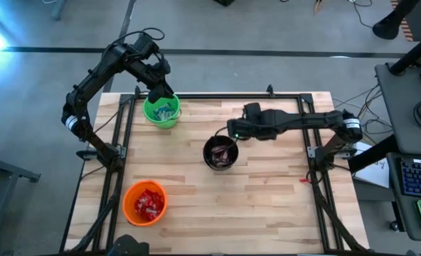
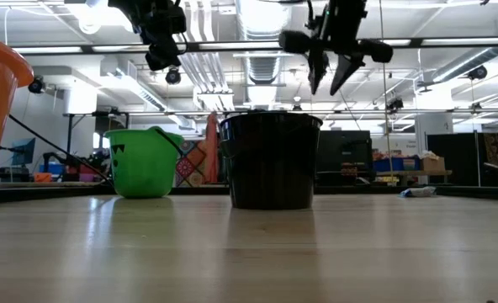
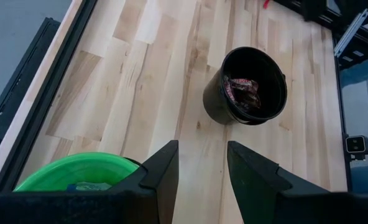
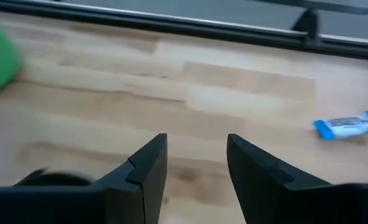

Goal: Sort candy
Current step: Put the white chocolate into the green bucket

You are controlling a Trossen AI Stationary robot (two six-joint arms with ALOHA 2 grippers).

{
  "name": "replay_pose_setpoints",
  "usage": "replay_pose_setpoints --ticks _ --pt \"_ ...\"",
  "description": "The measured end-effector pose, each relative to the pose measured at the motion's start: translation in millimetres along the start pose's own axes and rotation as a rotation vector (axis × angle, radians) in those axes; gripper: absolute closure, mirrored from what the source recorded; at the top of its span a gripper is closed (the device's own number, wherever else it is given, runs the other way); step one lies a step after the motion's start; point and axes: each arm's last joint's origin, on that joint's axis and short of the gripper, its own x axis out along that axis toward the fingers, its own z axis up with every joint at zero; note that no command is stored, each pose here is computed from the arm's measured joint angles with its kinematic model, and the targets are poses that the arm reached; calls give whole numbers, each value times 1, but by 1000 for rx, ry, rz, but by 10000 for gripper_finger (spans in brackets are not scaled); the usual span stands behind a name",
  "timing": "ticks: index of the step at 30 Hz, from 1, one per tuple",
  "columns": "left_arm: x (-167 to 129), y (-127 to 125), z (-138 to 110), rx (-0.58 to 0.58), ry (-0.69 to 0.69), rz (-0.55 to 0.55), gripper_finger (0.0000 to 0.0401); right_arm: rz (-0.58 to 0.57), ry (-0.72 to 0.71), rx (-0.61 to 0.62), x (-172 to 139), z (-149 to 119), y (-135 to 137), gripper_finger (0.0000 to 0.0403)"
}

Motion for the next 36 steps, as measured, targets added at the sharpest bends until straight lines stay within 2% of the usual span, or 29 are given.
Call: replay_pose_setpoints --ticks 8,20,27,36 --pt "0 0 0 1 0 0 282 -174 62 126 32 34 -30 248" --pt "0 0 0 4 1 3 282 -348 195 358 90 77 -88 248" --pt "0 0 0 8 2 6 282 -382 291 497 119 81 -116 248" --pt "0 0 0 35 2 6 282 -451 416 642 143 67 -145 252"
